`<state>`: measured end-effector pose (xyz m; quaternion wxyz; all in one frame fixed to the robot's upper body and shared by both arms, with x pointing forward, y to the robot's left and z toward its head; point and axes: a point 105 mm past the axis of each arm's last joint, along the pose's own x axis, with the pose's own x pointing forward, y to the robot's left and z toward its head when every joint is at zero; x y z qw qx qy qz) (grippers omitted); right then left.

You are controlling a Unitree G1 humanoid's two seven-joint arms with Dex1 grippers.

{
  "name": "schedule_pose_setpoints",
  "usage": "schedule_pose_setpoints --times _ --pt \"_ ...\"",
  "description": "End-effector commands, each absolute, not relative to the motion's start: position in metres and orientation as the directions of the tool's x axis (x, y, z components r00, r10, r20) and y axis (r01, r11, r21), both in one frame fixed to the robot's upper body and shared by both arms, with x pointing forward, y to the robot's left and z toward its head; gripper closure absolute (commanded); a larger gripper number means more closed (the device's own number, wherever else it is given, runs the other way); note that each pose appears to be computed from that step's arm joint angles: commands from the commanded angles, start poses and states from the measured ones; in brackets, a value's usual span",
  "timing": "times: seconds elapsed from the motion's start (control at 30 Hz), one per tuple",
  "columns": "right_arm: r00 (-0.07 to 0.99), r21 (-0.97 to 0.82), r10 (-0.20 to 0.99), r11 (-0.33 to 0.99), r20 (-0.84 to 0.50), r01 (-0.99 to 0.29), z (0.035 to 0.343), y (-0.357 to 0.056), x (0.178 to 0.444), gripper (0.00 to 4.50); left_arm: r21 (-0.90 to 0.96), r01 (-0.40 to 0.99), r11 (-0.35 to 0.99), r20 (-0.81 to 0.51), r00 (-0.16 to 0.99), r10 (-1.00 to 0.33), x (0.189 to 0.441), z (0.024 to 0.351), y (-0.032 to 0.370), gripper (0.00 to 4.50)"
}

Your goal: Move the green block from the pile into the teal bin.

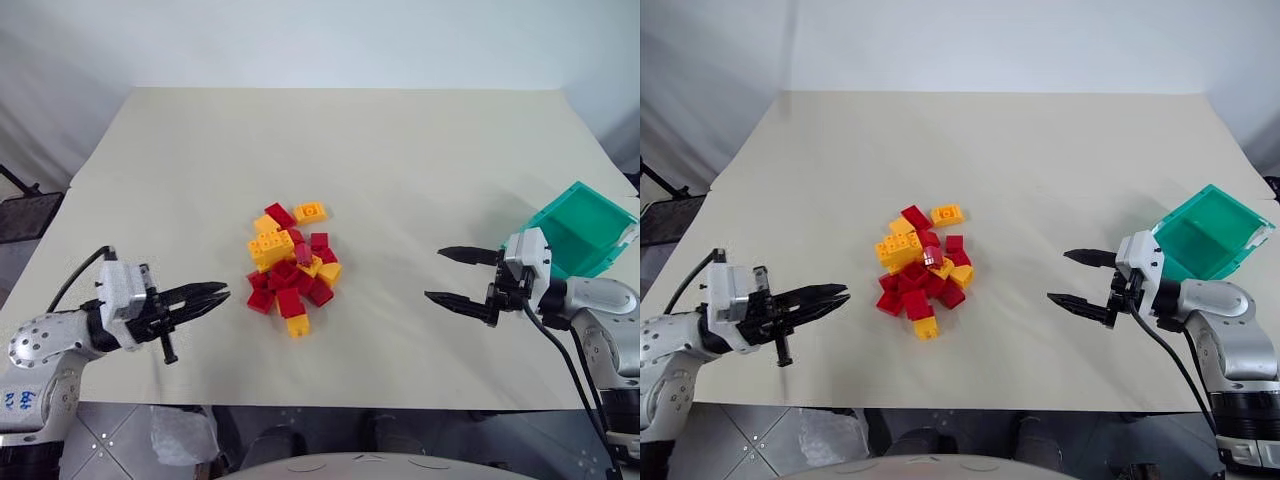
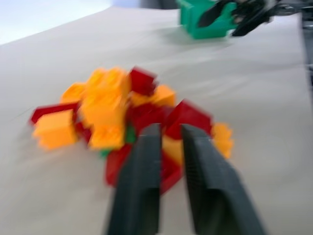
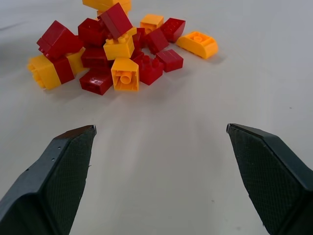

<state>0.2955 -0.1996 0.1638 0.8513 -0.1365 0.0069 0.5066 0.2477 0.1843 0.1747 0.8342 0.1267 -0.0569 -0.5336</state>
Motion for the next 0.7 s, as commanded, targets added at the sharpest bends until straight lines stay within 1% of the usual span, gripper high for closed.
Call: schedule_pose_setpoints --times 0.03,0.1,0.27,0.37,0.47,0.57,0.63,0.7 --pt "0.485 -0.267 0.867 0.443 -0.116 -0.856 0.175 -0.195 0.295 0.00 0.260 0.891 0.372 -0.120 0.412 -0.903 0.256 0.171 0.165 4.49" --pt "0.487 -0.266 0.866 0.446 -0.112 -0.854 0.175 -0.194 0.295 0.00 0.243 0.903 0.354 -0.147 0.395 -0.907 0.259 0.168 0.161 4.49" --pt "0.515 -0.269 0.852 0.477 -0.094 -0.837 0.172 -0.195 0.293 0.00 0.288 0.891 0.352 -0.163 0.408 -0.898 0.301 0.154 0.152 4.49" --pt "0.522 -0.263 0.849 0.487 -0.081 -0.833 0.171 -0.193 0.291 0.00 0.318 0.879 0.356 -0.141 0.416 -0.898 0.318 0.156 0.154 4.49" --pt "0.533 -0.260 0.843 0.499 -0.077 -0.827 0.168 -0.193 0.287 0.00 0.343 0.845 0.411 -0.135 0.477 -0.869 0.343 0.157 0.162 4.49" --pt "0.546 -0.256 0.834 0.514 -0.074 -0.819 0.166 -0.194 0.285 0.00 0.364 0.812 0.457 -0.124 0.528 -0.840 0.362 0.158 0.170 4.49" --pt "0.558 -0.255 0.827 0.525 -0.073 -0.812 0.165 -0.195 0.284 0.00 0.378 0.790 0.484 -0.111 0.557 -0.823 0.373 0.160 0.175 4.49" --pt "0.564 -0.254 0.823 0.533 -0.067 -0.807 0.166 -0.195 0.283 0.00 0.389 0.789 0.476 -0.097 0.549 -0.830 0.375 0.165 0.174 4.49"
